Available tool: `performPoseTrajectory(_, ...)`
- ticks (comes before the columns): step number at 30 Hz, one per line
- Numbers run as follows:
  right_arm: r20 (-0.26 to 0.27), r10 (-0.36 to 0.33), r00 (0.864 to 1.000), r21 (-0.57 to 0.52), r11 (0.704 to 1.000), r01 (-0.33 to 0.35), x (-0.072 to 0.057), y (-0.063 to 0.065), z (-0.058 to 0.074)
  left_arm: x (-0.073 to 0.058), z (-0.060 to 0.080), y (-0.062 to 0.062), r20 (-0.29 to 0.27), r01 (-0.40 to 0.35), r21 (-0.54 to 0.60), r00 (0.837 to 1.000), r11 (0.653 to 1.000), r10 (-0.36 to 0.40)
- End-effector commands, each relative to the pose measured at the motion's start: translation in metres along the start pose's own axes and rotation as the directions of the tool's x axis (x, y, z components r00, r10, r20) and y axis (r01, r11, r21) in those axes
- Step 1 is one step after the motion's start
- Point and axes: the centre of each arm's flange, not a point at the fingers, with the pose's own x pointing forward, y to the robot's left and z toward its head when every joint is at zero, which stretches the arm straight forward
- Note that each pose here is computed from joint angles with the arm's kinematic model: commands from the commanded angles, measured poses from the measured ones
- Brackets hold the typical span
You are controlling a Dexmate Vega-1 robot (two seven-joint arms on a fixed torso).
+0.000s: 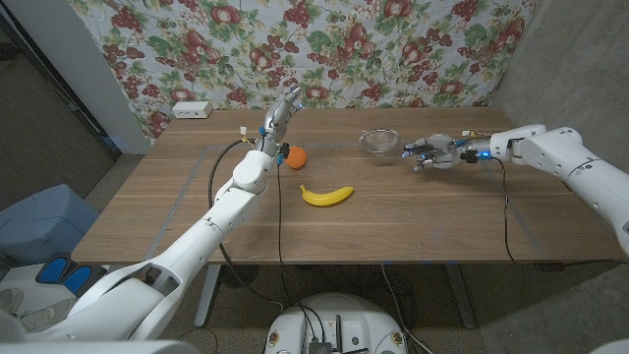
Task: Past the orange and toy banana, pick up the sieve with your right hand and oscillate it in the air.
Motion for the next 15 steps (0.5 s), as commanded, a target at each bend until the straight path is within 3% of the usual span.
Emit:
performPoseTrajectory(1, 0.138, 0.030, 0.990, 0.018, 0.999, -0.033, -0.0019, 0.0022, 0.0009, -0.0030, 0.0004, 0.0026, -0.003, -0.007, -0.001, 1.000, 1.000, 0.007)
performPoseTrajectory(7, 0.254, 0.061, 0.965, 0.033, 0.997, -0.072, -0.0020, 0.0034, 0.0000, -0.0041, 0.0007, 0.0034, -0.003, -0.007, 0.001, 1.000, 1.000, 0.007)
performPoseTrajectory(15, 0.421, 0.143, 0.896, 0.066, 0.980, -0.187, -0.0017, 0.0029, -0.0042, -0.0045, 0.0010, 0.0042, -0.003, -0.006, 0.000, 1.000, 1.000, 0.006)
